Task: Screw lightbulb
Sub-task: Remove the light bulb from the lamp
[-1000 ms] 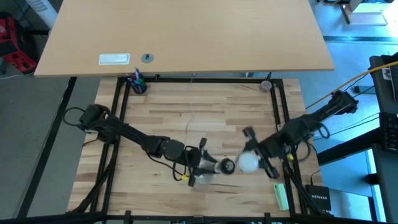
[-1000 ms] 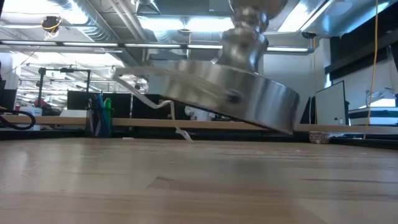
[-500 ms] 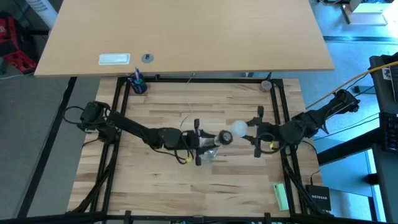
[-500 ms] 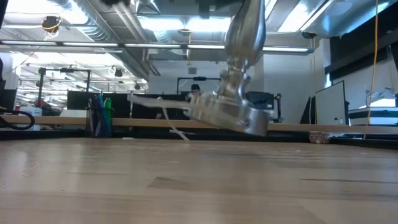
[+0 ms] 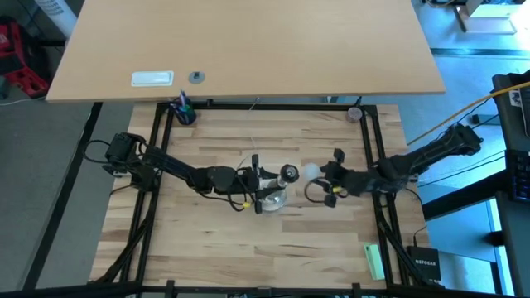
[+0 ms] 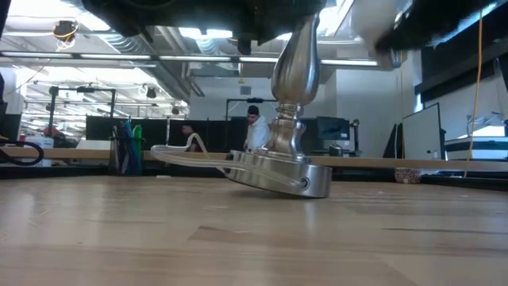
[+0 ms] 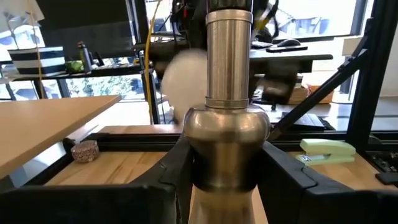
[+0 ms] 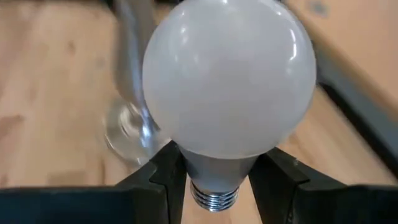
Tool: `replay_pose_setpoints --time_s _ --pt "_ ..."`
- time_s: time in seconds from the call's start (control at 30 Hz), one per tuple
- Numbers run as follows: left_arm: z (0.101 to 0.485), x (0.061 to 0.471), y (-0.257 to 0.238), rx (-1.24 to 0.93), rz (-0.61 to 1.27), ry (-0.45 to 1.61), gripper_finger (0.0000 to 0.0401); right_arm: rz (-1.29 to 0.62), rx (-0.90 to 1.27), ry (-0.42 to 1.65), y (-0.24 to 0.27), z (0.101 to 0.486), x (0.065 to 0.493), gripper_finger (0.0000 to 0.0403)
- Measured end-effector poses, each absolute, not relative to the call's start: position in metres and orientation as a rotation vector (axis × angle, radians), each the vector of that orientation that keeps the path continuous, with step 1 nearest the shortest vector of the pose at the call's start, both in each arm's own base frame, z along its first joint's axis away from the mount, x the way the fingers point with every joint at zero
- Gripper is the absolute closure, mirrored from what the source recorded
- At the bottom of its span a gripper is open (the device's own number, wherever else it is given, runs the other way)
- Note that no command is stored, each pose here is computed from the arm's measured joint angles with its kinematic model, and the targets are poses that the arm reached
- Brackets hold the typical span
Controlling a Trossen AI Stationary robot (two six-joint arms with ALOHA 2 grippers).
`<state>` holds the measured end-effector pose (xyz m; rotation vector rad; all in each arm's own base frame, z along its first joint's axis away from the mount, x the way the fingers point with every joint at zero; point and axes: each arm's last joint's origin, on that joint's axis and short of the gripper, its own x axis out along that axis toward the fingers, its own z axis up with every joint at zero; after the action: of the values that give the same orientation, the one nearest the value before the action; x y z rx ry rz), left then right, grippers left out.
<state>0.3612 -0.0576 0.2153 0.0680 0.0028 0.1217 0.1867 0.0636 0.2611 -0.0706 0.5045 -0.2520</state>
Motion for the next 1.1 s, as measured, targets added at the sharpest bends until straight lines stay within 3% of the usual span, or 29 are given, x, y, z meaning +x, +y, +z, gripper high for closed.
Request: replay_pose_setpoints --time_s 0.1,0.33,1.1 --pt "0.214 0.361 -0.058 0.053 0.128 0.011 0.0275 -0.283 -0.032 0.591 0.051 0.236 0.188 0.0262" --pt "0.202 0.361 -0.060 0.048 0.138 0.090 0.0227 -0.299 0.045 0.775 0.029 0.194 0.191 0.0262" --pt "0.210 0.347 -0.058 -0.032 0.147 0.245 0.0219 -0.269 0.048 0.918 0.027 0.164 0.207 0.0262"
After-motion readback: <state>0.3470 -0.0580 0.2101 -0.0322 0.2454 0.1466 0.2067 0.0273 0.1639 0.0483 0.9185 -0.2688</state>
